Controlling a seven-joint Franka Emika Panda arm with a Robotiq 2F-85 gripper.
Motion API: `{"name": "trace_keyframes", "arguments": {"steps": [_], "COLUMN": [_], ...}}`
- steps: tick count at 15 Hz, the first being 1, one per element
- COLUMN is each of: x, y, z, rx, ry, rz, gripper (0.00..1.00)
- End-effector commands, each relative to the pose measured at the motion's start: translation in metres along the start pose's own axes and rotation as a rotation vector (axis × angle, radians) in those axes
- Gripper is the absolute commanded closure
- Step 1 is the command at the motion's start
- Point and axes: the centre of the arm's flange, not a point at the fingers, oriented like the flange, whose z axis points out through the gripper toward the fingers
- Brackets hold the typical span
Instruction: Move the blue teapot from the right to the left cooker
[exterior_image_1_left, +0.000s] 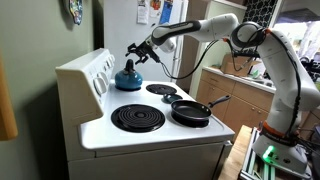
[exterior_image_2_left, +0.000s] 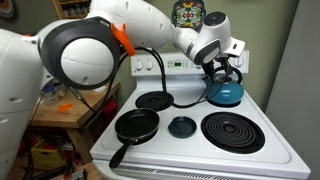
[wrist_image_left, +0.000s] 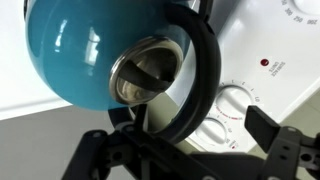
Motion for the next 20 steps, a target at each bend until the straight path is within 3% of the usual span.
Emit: {"name": "trace_keyframes", "arguments": {"steps": [1,2,6,9,10,12,13,17,20], "x": [0.007,0.008,0.008,0.007,0.007,0.007,0.006,0.006,0.005], "y": [0.005,0.006,0.008,0.01,0.011,0.012,0.012,0.008,0.01], "z": [0.013,0.016,0.024,0.028,0.03,0.032,0.034,0.035,0.038], "rx": [0.029,0.031,0.029,0.026,0.026,0.03,0.034,0.059,0.061], "ry": [0.017,0.016,0.001,-0.006,-0.008,-0.005,-0.005,0.003,-0.004], "rz": [-0.009,-0.008,-0.007,0.003,0.006,0.011,0.013,0.011,0.018], "gripper": [0.26,0.4,0.52,0.3,0.28,0.55,0.58,0.88,1.0]}}
